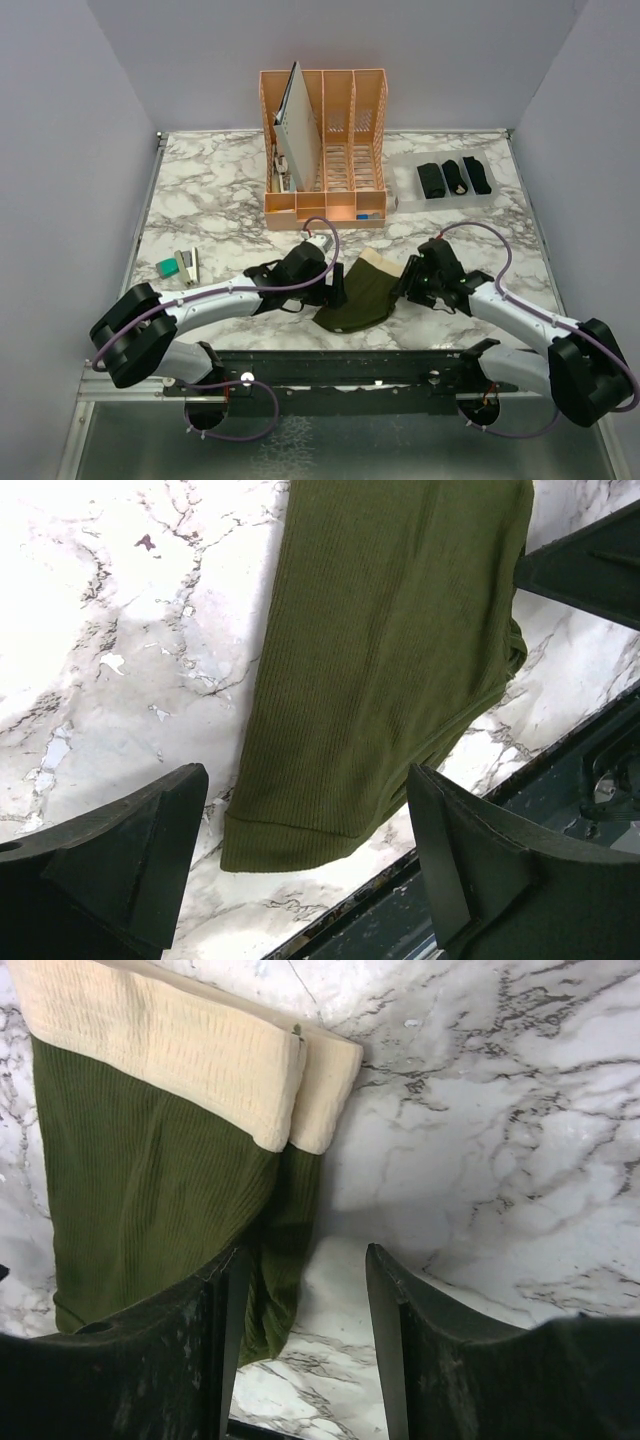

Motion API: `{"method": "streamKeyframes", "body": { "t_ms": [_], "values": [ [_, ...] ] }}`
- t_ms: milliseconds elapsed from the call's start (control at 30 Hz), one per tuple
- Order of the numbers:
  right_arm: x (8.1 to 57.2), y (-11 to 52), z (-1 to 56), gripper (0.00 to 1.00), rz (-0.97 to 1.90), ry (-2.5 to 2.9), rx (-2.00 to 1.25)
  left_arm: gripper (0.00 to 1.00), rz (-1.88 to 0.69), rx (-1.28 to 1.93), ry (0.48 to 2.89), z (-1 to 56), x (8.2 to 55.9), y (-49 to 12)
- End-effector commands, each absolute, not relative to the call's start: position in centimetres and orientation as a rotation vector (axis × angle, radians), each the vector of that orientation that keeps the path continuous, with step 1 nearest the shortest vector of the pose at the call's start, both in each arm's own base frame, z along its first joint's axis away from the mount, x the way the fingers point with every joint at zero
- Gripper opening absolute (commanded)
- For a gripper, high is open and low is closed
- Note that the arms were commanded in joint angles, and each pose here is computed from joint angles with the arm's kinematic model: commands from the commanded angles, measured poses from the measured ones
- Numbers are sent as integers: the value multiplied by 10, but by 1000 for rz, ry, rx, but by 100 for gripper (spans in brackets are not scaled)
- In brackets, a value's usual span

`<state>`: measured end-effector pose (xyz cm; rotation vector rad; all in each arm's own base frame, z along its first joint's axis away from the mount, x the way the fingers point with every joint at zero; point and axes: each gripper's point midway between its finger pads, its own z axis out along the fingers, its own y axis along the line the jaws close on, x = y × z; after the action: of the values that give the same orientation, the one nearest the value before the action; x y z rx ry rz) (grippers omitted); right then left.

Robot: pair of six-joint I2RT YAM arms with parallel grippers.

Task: Roll the underwear
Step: Fold the underwear at the center of the board.

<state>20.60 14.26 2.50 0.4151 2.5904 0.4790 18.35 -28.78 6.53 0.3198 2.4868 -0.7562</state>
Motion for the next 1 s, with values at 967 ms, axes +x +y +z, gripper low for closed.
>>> {"method": "streamKeyframes", "body": {
  "t_ms": [967],
  "values": [
    [209, 159, 12, 38, 581, 2609, 493, 87, -753, 302, 2513, 55, 192, -285]
  ]
}}
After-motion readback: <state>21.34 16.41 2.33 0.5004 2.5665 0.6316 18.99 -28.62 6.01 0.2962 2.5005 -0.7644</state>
